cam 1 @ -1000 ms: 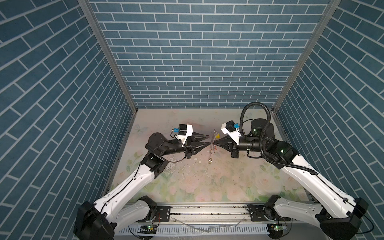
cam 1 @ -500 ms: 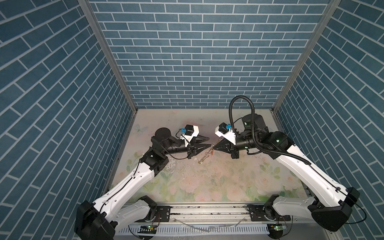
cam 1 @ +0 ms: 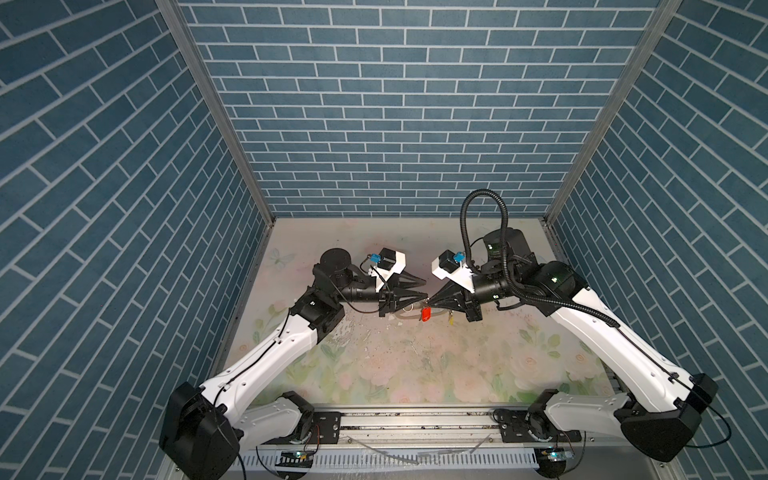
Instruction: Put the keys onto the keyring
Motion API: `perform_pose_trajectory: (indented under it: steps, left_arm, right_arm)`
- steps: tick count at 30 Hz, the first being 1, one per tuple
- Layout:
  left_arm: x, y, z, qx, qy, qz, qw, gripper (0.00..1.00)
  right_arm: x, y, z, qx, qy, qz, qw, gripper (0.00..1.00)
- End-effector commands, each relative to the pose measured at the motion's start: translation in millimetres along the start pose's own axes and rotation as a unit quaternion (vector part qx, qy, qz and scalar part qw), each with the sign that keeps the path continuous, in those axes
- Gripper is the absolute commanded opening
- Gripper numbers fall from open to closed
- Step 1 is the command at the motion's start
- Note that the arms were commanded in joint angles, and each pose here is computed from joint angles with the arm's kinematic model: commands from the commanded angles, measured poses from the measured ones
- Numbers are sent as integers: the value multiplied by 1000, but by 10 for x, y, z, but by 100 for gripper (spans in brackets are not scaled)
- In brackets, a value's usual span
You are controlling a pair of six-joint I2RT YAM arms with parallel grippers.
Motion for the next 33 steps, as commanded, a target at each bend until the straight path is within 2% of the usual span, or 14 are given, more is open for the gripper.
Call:
perform_pose_trajectory:
  steps: [1, 20, 33]
  left_arm:
    - [122, -43, 12, -30, -12, -17, 999, 36]
    - [111, 50, -80, -78, 0, 10, 997, 37]
    - [85, 5, -75, -109, 5, 20, 994, 33]
  right_arm:
    - [122, 89, 102, 22, -25, 46, 998, 0]
    - [144, 107, 148, 38, -40, 57, 997, 0]
    - [146, 93, 186, 38, -50, 61, 996, 0]
Point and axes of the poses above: each gripper's point midway between its finger pads, its own z axis back along the fingers, its own y axis along the line the jaws close on, x = y × z, the point moved 9 cm from there along z, back along the fingers, and after that the axes turned 5 degrees about -z, right-handed, at the moved point
